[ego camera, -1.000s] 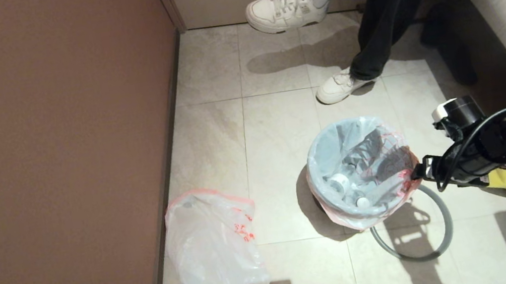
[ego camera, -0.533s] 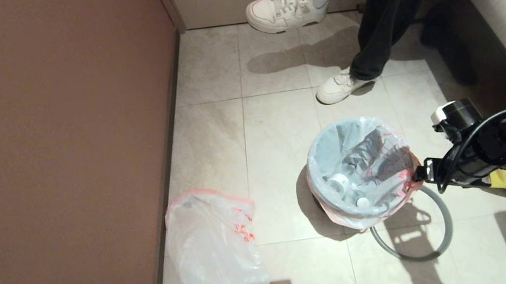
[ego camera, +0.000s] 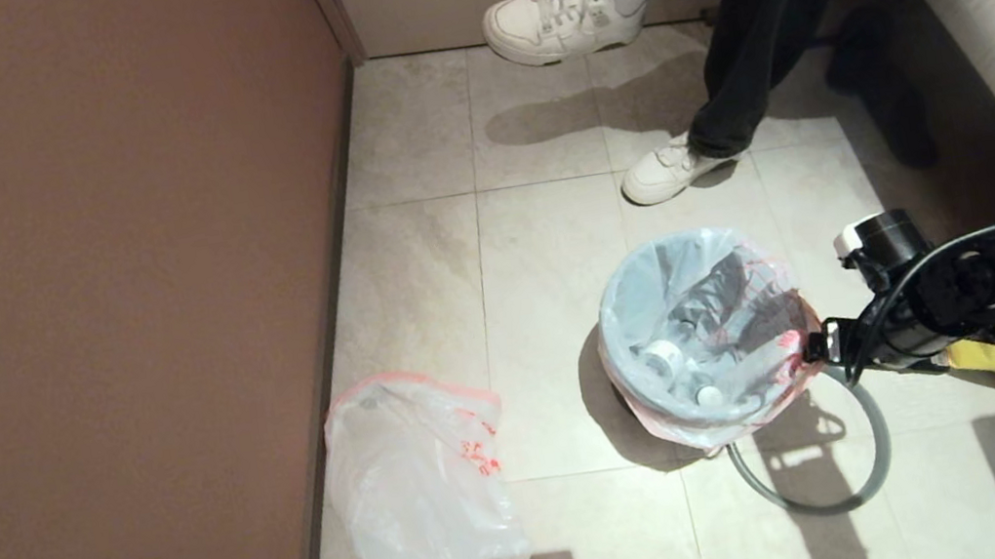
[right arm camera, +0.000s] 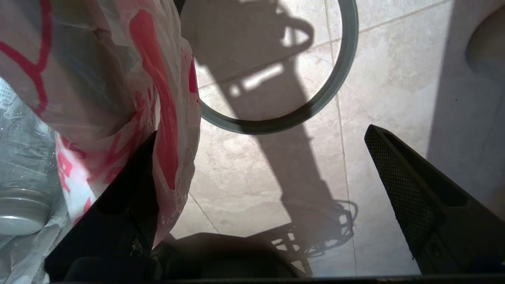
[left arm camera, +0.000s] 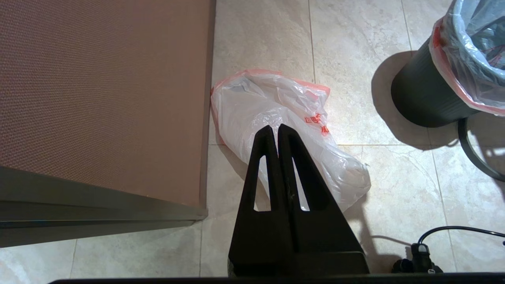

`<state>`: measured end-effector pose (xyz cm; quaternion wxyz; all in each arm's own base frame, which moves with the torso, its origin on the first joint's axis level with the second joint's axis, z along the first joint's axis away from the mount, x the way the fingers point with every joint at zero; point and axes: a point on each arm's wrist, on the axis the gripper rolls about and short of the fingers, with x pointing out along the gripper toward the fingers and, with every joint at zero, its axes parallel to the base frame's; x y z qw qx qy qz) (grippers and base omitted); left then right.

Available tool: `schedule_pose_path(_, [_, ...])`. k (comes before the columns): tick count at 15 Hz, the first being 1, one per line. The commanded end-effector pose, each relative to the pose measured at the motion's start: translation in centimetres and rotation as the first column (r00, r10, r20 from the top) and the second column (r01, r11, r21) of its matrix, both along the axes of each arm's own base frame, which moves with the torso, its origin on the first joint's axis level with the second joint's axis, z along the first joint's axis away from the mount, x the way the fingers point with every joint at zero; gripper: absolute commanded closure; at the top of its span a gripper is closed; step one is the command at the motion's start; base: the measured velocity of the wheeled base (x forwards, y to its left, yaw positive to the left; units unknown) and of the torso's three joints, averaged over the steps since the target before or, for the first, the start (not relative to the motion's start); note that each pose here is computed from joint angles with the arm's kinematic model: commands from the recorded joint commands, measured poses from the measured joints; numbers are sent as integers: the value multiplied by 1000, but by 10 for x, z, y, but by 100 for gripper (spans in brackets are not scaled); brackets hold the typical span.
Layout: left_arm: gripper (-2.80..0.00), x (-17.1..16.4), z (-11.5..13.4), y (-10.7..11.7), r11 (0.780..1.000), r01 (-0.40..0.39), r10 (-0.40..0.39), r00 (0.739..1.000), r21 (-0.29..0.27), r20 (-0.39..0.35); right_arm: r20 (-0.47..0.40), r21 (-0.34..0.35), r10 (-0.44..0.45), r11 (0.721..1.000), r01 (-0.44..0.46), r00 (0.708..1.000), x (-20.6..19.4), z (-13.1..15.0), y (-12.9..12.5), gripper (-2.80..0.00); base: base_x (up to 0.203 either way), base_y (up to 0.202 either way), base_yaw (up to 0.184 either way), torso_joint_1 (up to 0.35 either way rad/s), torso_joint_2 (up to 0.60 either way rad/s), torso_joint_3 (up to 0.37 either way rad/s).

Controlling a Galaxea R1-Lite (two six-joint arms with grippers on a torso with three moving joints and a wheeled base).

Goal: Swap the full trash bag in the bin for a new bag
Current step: Place the trash bag on the floor

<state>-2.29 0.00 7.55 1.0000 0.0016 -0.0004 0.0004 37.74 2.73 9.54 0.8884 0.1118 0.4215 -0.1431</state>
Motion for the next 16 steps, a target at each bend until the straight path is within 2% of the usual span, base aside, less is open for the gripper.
schedule_pose_path(1, [0,0,0,0,1000,1,-1,1000,0,-1,-22,-4,4,1000,-4,1000,4,-11,1,-280,0,0,0,0,0,0])
schedule_pose_path(8, [0,0,0,0,1000,-1,1,1000,0,-1,-17,-44,8,999,-9,1000,7,-14,0,-280,0,0,0,0,0,0])
schedule_pose_path(10, [0,0,0,0,1000,0,0,1000,0,-1,-16,-163,-39,986,36,999,6,-14,-1,-280,0,0,0,0,0,0])
schedule_pose_path(13, [0,0,0,0,1000,-1,1,1000,0,-1,-19,-248,-50,968,44,999,5,-11,-2,-280,0,0,0,0,0,0])
schedule_pose_path(15, [0,0,0,0,1000,0,0,1000,0,-1,-45,-358,-64,933,44,997,4,-13,-4,-280,0,0,0,0,0,0])
schedule_pose_path(16, [0,0,0,0,1000,-1,1,1000,0,-1,-51,-377,-66,925,43,997,4,-13,-4,-280,0,0,0,0,0,0])
